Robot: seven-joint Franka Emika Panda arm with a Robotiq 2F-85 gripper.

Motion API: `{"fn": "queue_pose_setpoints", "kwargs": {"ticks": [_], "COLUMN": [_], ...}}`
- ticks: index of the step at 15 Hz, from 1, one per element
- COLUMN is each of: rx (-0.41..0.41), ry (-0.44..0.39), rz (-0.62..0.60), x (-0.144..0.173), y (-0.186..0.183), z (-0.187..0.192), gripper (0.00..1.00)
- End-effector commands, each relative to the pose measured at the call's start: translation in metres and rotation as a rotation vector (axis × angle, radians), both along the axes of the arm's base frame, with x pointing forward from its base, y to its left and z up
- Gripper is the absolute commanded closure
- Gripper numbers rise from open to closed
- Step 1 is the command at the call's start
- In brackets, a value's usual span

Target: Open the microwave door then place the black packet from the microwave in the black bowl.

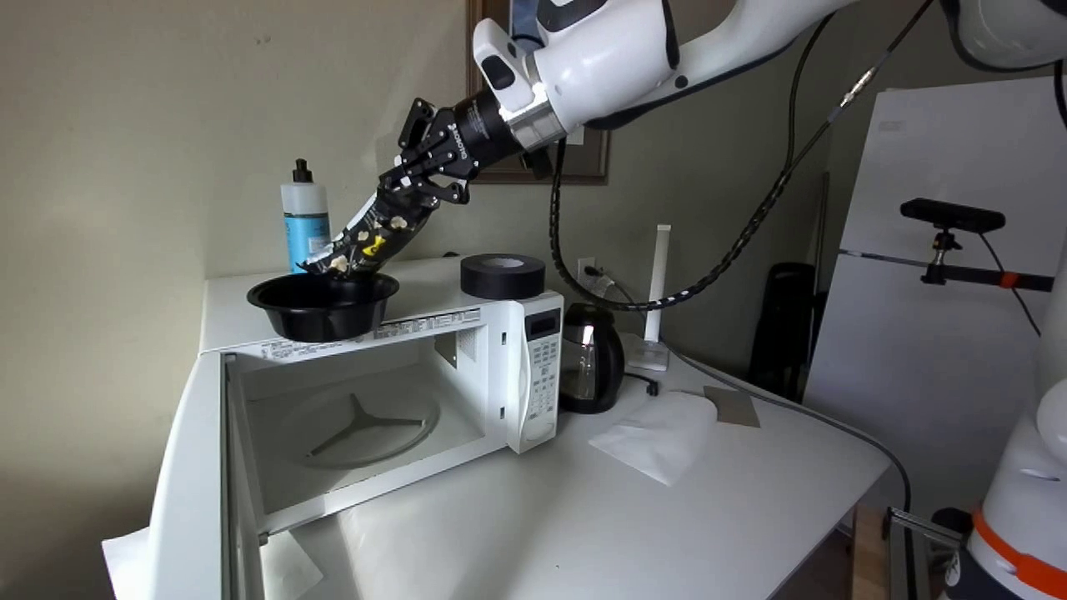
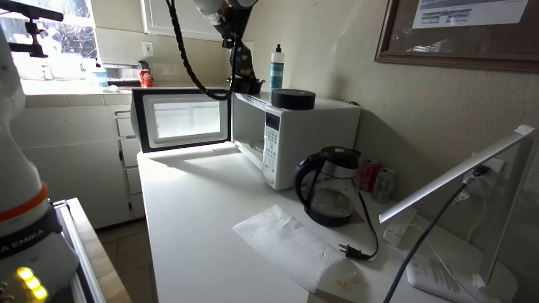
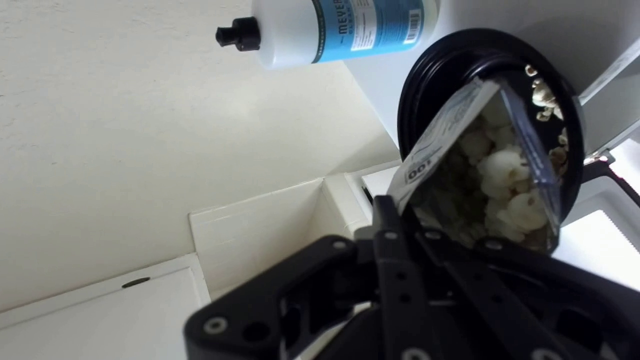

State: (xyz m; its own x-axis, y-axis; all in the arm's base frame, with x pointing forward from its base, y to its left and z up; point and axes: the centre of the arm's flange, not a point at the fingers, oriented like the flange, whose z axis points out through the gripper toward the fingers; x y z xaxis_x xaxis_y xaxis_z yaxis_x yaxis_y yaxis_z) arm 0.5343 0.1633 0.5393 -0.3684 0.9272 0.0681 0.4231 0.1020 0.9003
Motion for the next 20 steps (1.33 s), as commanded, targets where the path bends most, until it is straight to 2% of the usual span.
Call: {"fn": "queue_pose_setpoints", "kwargs": {"ticks": [1,4,10,13,17,18,20], "rx": [-0.009,0.000,-0.096,-0.129,-0.178,-0.185,-0.194], "ry": [0.050,0.031,-0.125,-0.119,-0.080,-0.070,-0.044], "rz": [0.002,0.002,-0.045,-0.036,0.019,0.032,0.046], "x": [0.041,0.055,0.087,0.094,0.086,0.082,0.074], "y": [0.041,0.055,0.086,0.092,0.084,0.079,0.067], "z": [-0.006,-0.031,-0.066,-0.075,-0.070,-0.066,-0.055], "gripper": [1.00,1.00,1.00,1.00,1.00,0.74,0.67]}}
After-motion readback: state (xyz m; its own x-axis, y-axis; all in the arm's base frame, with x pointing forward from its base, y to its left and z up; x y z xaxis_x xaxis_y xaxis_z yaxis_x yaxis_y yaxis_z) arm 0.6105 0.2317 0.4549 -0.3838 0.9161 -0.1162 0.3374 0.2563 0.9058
